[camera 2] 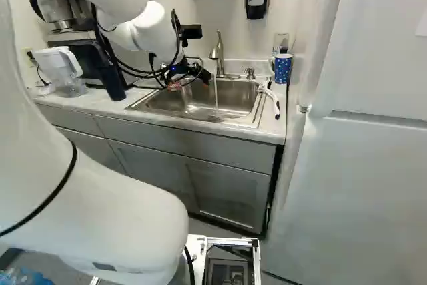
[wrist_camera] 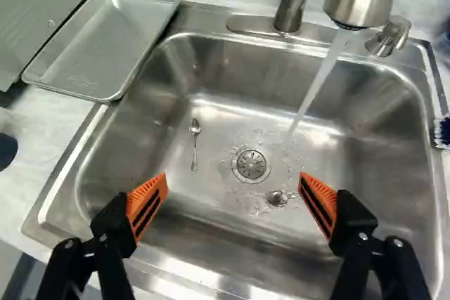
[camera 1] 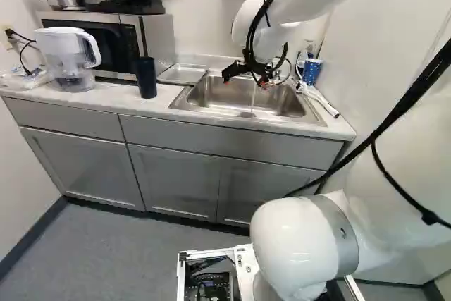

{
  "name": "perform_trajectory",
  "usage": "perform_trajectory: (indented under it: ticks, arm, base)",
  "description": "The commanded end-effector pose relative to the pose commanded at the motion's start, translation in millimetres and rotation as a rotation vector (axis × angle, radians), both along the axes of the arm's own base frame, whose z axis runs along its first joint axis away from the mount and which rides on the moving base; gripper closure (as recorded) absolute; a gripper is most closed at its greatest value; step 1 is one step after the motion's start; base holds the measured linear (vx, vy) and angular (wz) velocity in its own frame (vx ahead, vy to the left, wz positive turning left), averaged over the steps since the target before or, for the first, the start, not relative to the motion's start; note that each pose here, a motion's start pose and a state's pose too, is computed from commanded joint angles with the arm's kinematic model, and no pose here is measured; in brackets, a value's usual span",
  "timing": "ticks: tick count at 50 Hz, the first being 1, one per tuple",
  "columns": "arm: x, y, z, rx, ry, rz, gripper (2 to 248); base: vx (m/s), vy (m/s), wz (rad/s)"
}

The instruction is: Rinse the cup and place it in the tray

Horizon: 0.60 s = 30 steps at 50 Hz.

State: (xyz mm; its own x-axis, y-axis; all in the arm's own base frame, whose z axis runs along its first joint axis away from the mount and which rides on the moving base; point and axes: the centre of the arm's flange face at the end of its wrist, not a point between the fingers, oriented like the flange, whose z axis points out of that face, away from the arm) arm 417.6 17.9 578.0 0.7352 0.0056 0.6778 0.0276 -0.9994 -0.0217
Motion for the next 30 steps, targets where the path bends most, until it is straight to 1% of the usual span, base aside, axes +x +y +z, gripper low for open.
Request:
perform_trajectory:
  ticks: [30]
  arm:
    - [2, 47.3, 0.5, 0.0, 0.002, 0.111, 3]
  base:
    - [0.0, 0.0, 0.0]
